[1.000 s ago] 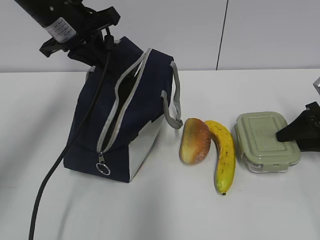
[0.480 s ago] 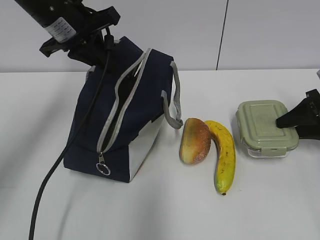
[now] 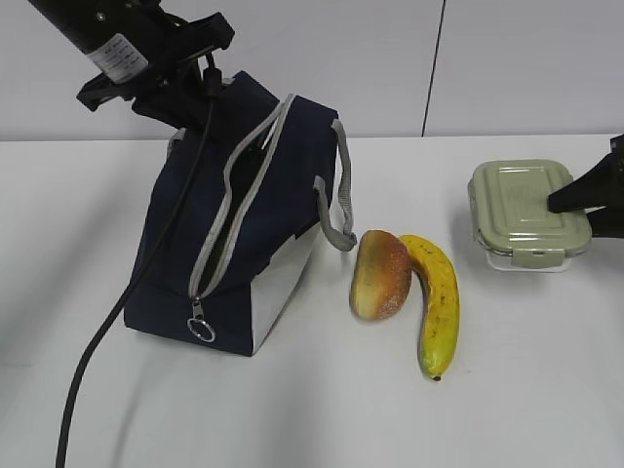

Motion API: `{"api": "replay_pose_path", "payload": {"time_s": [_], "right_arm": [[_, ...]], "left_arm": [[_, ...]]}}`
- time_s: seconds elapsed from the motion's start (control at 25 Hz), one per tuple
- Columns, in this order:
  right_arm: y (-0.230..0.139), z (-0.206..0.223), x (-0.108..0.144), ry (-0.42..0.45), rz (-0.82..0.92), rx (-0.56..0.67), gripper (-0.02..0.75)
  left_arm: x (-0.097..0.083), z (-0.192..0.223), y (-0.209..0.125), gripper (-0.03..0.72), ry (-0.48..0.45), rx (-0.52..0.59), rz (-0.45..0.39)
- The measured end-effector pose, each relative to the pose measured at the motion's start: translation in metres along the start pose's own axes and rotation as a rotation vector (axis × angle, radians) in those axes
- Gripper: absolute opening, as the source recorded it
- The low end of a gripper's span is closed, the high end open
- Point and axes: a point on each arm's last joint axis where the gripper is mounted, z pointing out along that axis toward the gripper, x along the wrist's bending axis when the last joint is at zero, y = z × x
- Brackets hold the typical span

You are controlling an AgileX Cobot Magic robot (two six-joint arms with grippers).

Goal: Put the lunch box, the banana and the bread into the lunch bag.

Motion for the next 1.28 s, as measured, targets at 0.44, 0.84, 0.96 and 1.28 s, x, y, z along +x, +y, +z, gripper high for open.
{"api": "replay_pose_path", "payload": {"time_s": [0.44,0.84,0.96,1.28], "right_arm": [[0.007,0.001,0.051,0.063,0.000,-0.042,0.376],[0.038,0.018,0.125,0.136,-0.052,-0.032,0.375],[0.048,0.018,0.156,0.164,-0.070,-0.035,0.375],[0.051,0.028,0.222,0.235,-0.101,0.008,0.375]], "left_arm": [[0.000,0.000,0.000,0.000,0.001,0.000,0.000],[0.000,0.000,0.001,0.000,0.001,-0.010,-0.001],[0.000,0.000,0.002,0.000,0.002,-0.018,-0.008],[0.001,-0.001,0.002,0.000,0.002,-0.024,-0.020]]}}
